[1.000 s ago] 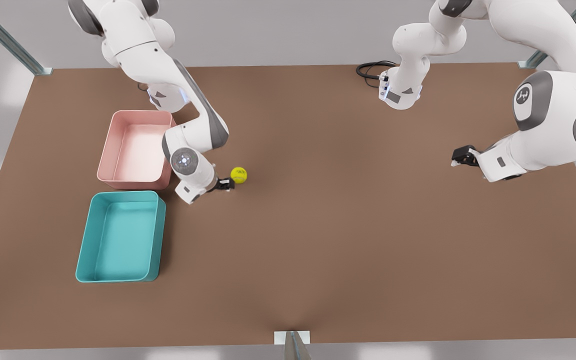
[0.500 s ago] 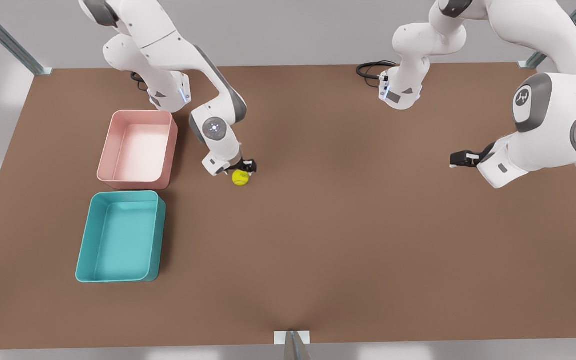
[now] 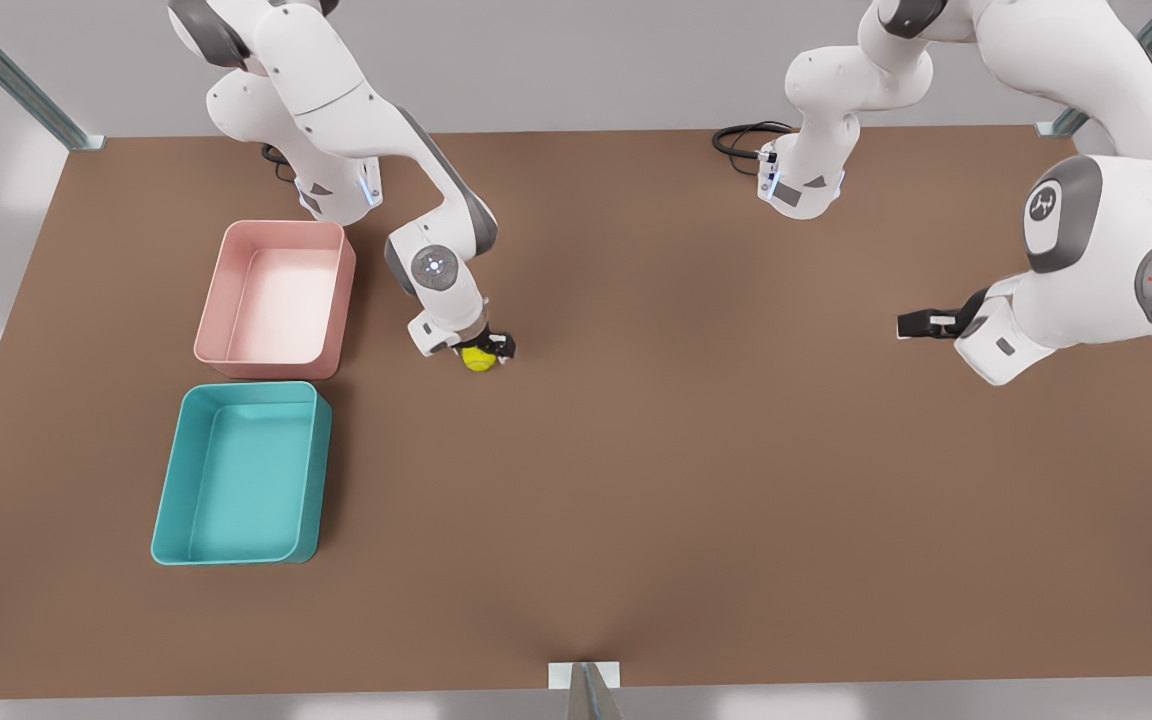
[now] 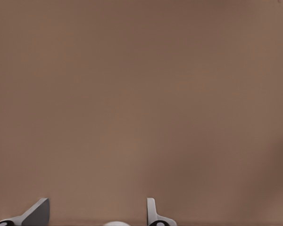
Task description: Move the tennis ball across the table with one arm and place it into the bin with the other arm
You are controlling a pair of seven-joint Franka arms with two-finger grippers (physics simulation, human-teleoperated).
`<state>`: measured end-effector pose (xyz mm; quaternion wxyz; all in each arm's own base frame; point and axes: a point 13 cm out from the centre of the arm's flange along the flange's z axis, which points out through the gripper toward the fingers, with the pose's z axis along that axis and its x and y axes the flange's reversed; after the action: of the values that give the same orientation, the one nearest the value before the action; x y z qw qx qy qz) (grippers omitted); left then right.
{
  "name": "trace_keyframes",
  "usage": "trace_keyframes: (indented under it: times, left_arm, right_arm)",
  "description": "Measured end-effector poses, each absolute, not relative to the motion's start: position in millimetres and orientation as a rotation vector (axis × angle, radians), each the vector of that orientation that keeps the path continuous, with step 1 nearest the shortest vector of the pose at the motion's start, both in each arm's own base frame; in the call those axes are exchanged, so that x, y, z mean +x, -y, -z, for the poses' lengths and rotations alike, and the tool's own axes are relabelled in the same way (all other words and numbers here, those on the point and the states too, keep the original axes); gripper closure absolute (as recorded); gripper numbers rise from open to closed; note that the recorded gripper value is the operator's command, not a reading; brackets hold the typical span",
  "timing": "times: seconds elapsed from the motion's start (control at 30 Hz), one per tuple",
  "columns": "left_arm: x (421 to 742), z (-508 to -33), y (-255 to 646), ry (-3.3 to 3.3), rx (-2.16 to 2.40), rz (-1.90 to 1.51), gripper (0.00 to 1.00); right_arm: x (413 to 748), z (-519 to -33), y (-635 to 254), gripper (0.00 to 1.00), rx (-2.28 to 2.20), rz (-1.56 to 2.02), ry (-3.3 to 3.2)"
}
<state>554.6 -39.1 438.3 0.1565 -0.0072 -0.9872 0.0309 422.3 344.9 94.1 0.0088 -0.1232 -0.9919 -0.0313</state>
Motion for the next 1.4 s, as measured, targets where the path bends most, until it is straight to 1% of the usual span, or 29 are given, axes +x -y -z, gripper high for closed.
trace_keyframes:
  times: [0.33, 0.57, 0.97, 1.0, 1.1, 1.13, 1.2, 1.4]
  left_arm:
    - [553, -435, 37, 2.809, 0.032, -0.082, 0.00]
    - [552, -432, 36, 2.798, 0.056, -0.079, 0.00]
    - [554, -424, 28, 2.780, 0.095, -0.078, 0.00]
    - [554, -424, 28, 2.780, 0.096, -0.078, 0.00]
    - [554, -425, 28, 2.782, 0.099, -0.078, 0.00]
    - [554, -426, 28, 2.784, 0.099, -0.078, 0.00]
    - [554, -427, 29, 2.786, 0.098, -0.077, 0.00]
    - [554, -427, 29, 2.786, 0.103, -0.077, 0.00]
  right_arm:
    - [410, -64, -338, 0.00, -0.428, 0.028, 3.060]
    - [399, -51, -343, 0.00, -0.422, 0.001, 3.050]
    - [392, -35, -337, 0.00, -0.440, -0.035, 3.029]
    - [392, -35, -337, 0.04, -0.441, -0.037, 3.028]
    - [392, -33, -337, 0.26, -0.441, -0.040, 3.027]
    - [392, -33, -337, 0.29, -0.441, -0.039, 3.027]
    - [392, -34, -338, 0.32, -0.439, -0.035, 3.028]
    - [400, -47, -344, 0.32, -0.438, -0.003, 3.044]
